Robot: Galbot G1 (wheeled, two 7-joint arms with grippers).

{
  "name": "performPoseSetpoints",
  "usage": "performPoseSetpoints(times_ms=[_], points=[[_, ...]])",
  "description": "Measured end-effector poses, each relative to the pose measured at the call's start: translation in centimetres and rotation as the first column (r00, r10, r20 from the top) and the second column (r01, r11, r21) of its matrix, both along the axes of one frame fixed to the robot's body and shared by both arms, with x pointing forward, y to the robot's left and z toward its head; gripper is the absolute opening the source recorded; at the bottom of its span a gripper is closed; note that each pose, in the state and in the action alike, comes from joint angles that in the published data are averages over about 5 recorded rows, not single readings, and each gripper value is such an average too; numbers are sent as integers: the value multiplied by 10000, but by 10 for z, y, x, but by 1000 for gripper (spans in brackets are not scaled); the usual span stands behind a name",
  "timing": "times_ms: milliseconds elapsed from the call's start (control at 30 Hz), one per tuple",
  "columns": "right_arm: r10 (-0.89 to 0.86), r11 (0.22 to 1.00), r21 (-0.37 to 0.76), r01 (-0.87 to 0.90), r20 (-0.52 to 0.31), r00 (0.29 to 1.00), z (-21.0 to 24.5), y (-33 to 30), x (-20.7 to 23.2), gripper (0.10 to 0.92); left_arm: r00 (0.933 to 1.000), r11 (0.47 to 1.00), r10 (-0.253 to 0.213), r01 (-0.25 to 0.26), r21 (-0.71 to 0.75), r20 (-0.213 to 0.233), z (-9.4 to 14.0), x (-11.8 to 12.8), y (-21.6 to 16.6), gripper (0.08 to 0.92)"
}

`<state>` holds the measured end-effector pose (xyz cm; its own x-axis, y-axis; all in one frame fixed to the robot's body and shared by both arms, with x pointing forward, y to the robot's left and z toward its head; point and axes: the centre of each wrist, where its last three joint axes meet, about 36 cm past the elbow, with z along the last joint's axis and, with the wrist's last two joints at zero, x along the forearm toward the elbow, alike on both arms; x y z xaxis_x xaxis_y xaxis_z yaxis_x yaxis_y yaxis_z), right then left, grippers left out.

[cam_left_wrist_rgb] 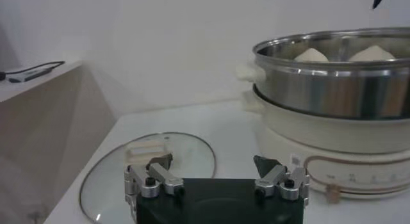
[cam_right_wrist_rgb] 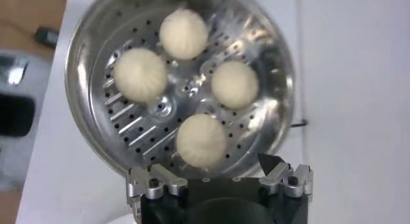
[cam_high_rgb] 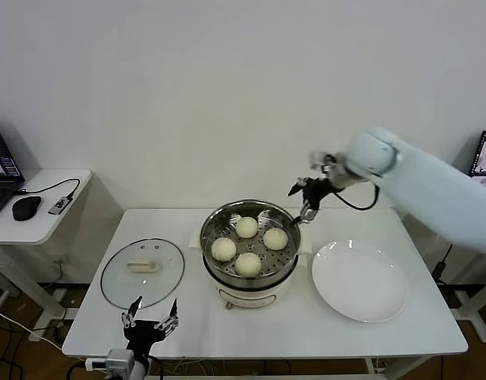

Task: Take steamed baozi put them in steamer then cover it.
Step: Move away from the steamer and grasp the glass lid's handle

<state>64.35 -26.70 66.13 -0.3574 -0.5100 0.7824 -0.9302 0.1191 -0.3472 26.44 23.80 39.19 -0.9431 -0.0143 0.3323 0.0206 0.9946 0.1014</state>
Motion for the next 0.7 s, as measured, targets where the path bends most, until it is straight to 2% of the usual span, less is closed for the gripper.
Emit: performPoseSetpoints(times_ms=[167,367,533,700], points=[[-1279,9699,2241,954,1354,9825,-15,-38,-35,823,9998,9998,158,-158,-76,96,2,4,0,823],[-3313,8620,4689,1927,2335,9142,-42,-70,-73,823,9996,9997,209,-206,-142,196,3,7,-1,823],[-4937,7218,6493,2393,2408,8356,-76,-83,-103,823,9991,9996,280,-277,-105,305,3,11,0,823],[-6499,5345,8024,2655,1893,7361,-116,-89,-136,823,9990,9997,231,-233,69,375,2,14,3,823]])
